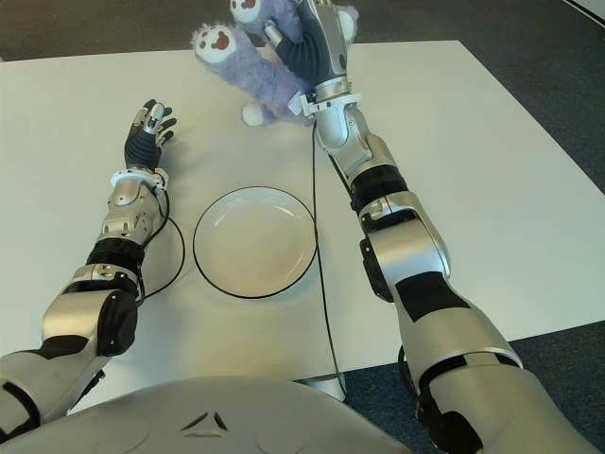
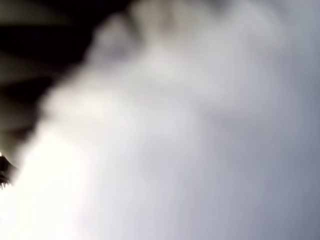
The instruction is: Put the doll into the plate.
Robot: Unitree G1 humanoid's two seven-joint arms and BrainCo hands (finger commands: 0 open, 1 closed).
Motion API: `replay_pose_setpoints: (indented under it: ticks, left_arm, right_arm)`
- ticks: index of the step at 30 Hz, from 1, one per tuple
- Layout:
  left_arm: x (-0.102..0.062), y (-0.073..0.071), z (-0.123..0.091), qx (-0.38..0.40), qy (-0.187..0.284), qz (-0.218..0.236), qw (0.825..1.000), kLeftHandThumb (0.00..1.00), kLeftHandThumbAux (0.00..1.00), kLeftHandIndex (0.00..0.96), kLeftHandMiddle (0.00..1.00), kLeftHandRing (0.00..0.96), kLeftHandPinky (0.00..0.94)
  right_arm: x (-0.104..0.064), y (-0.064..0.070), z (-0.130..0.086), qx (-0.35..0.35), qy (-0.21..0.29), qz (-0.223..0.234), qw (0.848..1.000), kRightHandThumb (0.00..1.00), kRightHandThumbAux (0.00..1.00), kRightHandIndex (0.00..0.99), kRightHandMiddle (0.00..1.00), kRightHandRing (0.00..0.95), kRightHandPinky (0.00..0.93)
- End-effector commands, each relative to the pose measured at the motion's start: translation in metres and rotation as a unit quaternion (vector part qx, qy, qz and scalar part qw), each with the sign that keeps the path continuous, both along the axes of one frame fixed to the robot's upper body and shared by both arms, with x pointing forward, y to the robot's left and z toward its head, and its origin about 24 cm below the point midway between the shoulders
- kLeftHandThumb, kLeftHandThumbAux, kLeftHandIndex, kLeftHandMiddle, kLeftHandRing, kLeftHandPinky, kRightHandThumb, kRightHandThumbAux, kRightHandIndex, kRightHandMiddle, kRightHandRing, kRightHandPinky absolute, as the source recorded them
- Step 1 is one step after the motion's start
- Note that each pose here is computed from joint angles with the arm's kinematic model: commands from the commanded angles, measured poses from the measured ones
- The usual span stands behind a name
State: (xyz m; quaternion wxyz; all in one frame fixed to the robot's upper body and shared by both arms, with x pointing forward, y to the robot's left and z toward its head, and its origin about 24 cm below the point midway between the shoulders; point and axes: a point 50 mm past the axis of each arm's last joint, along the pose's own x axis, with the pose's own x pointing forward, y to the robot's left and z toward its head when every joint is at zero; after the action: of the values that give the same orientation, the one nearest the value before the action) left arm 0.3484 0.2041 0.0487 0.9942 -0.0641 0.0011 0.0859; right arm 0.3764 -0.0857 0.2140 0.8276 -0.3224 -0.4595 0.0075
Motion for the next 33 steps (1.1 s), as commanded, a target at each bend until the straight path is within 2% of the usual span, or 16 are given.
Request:
replay_pose_setpoints:
  ticks: [1, 9, 23, 33]
  left_arm:
    - [-0.006, 0.0, -0.016, -0.004, 0.037, 0.006, 0.999, 0.0, 0.426, 0.011, 0.19, 0.173, 0.109]
    - [-0.005, 0.0, -0.016, -0.006, 0.038, 0.006, 0.999, 0.0, 0.424, 0.009, 0.189, 0.177, 0.112]
    - [-0.006, 0.0, -0.016, -0.004, 0.037, 0.004, 0.999, 0.0, 0.417, 0.006, 0.171, 0.154, 0.073]
    - [-0.006, 0.0, -0.016, -0.004, 0.037, 0.003, 0.999, 0.0, 0.418, 0.0, 0.165, 0.148, 0.065]
  right_arm:
    - [-0.004, 0.002, -0.004, -0.006, -0.013, 0.006, 1.0, 0.709, 0.712, 0.44, 0.851, 0.867, 0.874]
    - [-0.013, 0.007, -0.005, -0.005, -0.034, 0.031, 0.999, 0.71, 0.711, 0.44, 0.857, 0.869, 0.874]
    - [-0.023, 0.009, -0.003, -0.006, -0.067, 0.073, 0.995, 0.707, 0.714, 0.44, 0.855, 0.86, 0.844]
    - [-0.029, 0.01, -0.005, -0.011, -0.072, 0.09, 0.993, 0.705, 0.715, 0.439, 0.854, 0.848, 0.804]
